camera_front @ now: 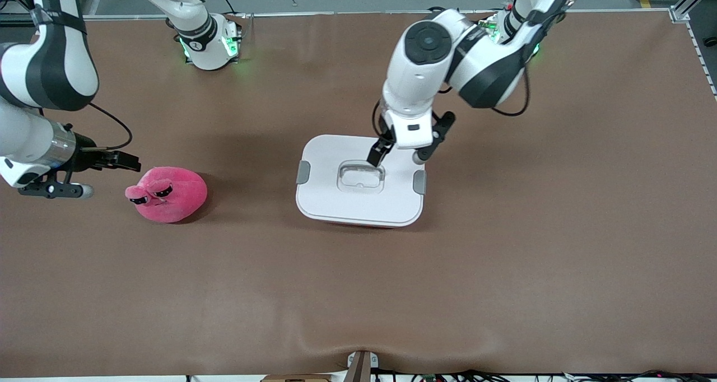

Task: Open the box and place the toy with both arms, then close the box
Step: 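Grasp the lid handle with the left gripper while the right gripper grasps the toy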

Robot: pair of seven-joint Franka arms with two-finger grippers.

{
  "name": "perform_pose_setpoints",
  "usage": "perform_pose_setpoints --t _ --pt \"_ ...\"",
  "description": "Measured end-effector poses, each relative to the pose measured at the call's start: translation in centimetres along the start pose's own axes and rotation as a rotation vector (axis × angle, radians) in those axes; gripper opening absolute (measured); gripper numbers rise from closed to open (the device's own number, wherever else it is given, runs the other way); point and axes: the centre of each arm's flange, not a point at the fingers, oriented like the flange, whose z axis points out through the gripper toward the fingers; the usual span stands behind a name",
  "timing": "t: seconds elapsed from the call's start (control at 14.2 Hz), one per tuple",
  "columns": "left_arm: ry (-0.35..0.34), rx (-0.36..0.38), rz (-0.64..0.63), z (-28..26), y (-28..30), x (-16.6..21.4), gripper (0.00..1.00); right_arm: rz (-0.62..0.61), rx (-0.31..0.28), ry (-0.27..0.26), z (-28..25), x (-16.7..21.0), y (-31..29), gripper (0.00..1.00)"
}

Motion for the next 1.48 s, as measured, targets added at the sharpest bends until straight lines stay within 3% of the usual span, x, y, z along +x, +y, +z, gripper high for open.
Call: perform_pose_setpoints --t 0.42,1.06,1.34,1.48 --pt "0.024 -0.033 -0.190 5.9 0.6 -3.0 1.00 -0.037 -0.002 -0.019 5.0 0.4 -0.4 0.92" --pt "0.050 -0.062 -0.411 8.5 0.7 -3.9 0.91 -0.251 -0.009 -0.004 7.8 1.9 -1.9 0.86" --pt "0.064 -0.056 -0.419 9.7 0.4 -4.4 0.81 -0.253 -0.009 -0.001 7.8 2.0 -1.9 0.82" --pt "0.064 -0.056 -0.420 9.8 0.4 -4.5 0.69 -0.253 -0.009 -0.002 7.8 2.0 -1.9 0.70"
